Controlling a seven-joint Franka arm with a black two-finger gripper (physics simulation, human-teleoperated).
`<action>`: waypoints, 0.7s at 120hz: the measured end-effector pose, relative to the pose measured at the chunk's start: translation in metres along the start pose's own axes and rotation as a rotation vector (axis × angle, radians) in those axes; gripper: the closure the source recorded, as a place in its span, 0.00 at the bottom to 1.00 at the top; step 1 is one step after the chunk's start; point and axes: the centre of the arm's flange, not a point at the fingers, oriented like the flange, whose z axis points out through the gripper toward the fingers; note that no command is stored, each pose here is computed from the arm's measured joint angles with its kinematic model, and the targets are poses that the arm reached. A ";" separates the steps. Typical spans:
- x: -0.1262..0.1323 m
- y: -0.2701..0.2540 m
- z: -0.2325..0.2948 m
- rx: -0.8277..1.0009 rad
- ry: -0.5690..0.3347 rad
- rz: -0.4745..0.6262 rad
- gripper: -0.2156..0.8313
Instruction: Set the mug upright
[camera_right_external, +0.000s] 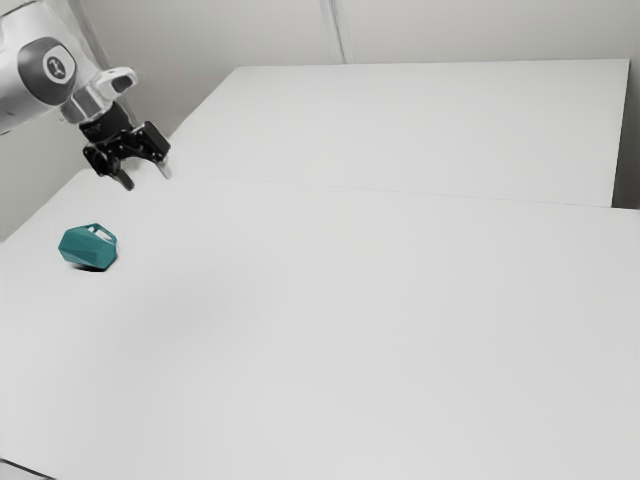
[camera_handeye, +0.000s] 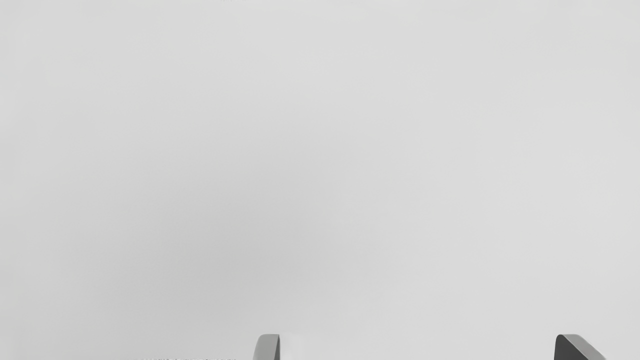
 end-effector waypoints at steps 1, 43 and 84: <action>0.000 -0.010 -0.001 -0.004 0.004 -0.009 0.21; 0.034 -0.164 0.032 -0.124 0.033 0.147 0.21; 0.060 -0.267 0.067 -0.215 0.143 0.283 0.21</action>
